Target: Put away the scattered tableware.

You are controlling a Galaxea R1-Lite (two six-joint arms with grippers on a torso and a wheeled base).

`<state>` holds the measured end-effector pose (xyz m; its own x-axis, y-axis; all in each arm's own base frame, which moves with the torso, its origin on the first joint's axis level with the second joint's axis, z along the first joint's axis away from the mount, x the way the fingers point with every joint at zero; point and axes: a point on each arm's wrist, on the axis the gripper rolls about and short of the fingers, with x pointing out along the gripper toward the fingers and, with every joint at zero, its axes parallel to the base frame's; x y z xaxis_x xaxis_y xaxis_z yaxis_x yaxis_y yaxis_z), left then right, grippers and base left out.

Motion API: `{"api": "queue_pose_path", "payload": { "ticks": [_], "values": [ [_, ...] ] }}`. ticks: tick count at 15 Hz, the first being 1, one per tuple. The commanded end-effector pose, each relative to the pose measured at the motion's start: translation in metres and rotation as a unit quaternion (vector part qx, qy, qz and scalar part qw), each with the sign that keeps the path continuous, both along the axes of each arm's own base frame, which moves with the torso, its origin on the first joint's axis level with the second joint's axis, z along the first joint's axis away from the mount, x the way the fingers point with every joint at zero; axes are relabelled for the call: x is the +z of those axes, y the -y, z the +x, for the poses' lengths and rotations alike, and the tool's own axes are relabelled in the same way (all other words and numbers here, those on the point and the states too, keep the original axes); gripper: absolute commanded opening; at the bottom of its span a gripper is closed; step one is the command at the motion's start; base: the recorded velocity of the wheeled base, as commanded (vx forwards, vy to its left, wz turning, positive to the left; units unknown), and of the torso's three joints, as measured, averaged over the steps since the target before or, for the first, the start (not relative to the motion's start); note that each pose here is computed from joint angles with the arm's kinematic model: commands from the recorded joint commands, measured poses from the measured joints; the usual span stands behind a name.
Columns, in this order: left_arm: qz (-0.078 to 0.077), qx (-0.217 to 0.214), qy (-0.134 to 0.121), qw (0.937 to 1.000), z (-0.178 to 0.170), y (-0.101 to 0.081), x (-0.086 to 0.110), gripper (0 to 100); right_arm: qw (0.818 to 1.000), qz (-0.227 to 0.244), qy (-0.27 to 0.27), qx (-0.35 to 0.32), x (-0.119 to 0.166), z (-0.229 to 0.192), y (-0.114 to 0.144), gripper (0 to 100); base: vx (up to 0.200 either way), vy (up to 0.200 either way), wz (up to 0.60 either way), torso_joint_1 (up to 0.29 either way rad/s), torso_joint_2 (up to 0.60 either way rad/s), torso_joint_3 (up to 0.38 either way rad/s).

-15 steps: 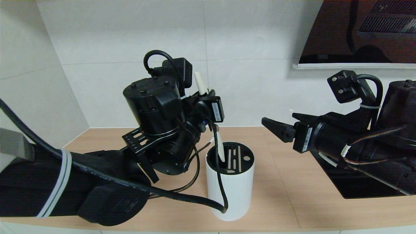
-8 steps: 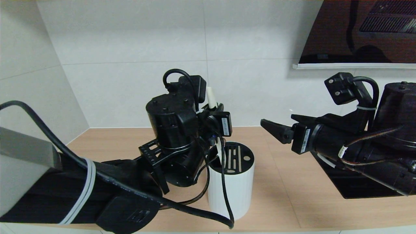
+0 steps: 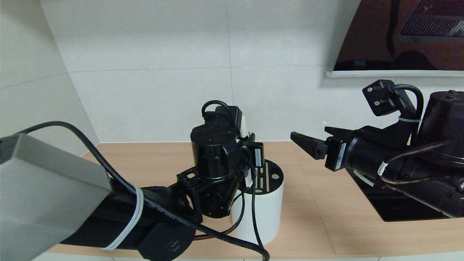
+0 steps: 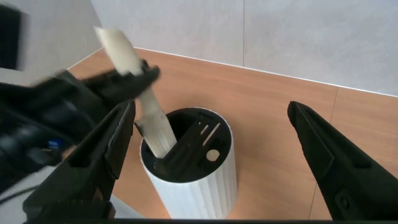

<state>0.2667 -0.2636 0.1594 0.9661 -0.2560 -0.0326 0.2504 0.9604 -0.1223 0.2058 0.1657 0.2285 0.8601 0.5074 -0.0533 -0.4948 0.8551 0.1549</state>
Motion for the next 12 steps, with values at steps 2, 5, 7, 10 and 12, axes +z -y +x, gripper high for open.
{"api": "queue_pose_path", "payload": {
  "ticks": [2, 5, 7, 10, 12],
  "values": [
    [0.007, 0.0, -0.01, 0.9999, 0.0031, 0.0035, -0.0103, 0, 1.0, -0.001, -0.001, 0.0, -0.0008, 0.0004, -0.0005, 100, 0.0, 0.0, 0.0, 0.0, 0.0, 0.0],
    [0.007, 0.0, -0.01, 0.9999, 0.0031, 0.0035, -0.0103, 0, 1.0, -0.001, -0.001, 0.0, -0.0008, 0.0004, -0.0005, 100, 0.0, 0.0, 0.0, 0.0, 0.0, 0.0],
    [0.007, 0.0, -0.01, 0.9999, 0.0031, 0.0035, -0.0103, 0, 1.0, -0.001, -0.002, 0.0, -0.0012, 0.0003, -0.0005, 100, 0.0, 0.0, 0.0, 0.0, 0.0, 0.0],
    [0.005, 0.0, -0.009, 0.9999, 0.003, 0.0034, -0.0103, 0, 1.0, -0.001, -0.002, 0.0, -0.0012, 0.0003, -0.0005, 100, 0.0, 0.0, 0.0, 0.0, 0.0, 0.0],
    [0.001, 0.001, -0.011, 0.9999, 0.003, 0.0034, -0.0105, 100, 1.0, -0.001, -0.002, 0.0, -0.0012, 0.0003, -0.0005, 100, 0.0, 0.0, 0.0, 0.0, 0.0, 0.0]
  ]
}}
